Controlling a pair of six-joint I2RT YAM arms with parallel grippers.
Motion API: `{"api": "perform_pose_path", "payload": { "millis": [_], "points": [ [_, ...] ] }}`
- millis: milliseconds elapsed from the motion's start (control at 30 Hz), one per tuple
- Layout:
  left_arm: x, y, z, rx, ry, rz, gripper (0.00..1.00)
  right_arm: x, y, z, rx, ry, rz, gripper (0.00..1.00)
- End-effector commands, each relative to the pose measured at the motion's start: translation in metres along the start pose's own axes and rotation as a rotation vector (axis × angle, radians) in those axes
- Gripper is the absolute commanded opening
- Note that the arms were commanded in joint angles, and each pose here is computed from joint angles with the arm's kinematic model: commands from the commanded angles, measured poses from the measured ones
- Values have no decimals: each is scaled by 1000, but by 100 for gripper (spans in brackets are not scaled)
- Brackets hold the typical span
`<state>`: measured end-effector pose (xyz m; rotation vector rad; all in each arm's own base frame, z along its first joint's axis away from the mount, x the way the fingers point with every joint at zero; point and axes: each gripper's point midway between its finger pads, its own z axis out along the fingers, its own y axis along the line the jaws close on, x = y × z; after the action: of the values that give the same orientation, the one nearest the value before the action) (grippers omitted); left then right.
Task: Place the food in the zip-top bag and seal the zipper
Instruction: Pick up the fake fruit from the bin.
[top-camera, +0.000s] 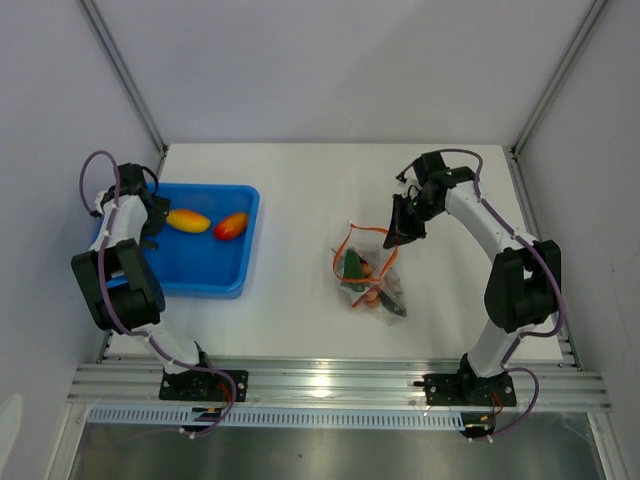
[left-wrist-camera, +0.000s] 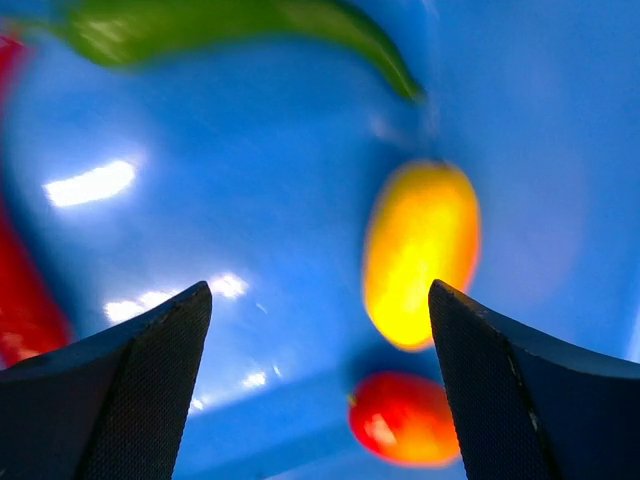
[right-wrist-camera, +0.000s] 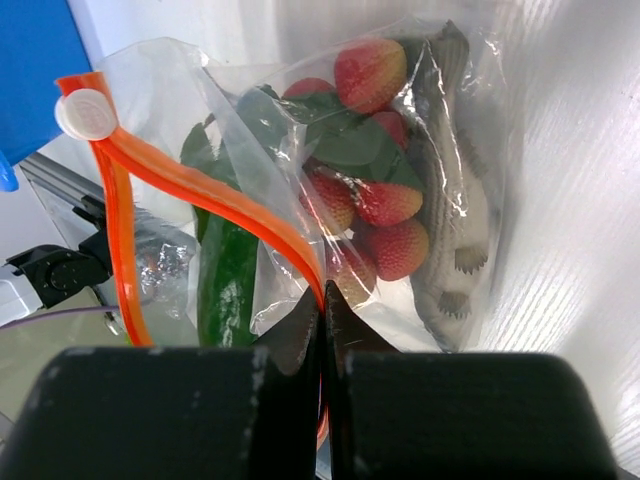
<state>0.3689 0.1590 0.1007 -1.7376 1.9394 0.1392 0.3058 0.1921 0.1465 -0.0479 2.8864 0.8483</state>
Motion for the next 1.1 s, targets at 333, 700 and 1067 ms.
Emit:
{"api": "perform_pose_path", "payload": {
  "millis": [333, 700, 1067],
  "points": [
    [43, -66, 7, 194, 103, 13, 91, 0, 24, -34, -15, -111, -27, 0],
    [45, -66, 29, 145, 103, 49, 89, 5, 22, -50, 14, -154, -1, 0],
    [45, -77, 42, 140, 105, 103, 82, 10, 22, -62, 31, -187, 21, 0]
  ]
}}
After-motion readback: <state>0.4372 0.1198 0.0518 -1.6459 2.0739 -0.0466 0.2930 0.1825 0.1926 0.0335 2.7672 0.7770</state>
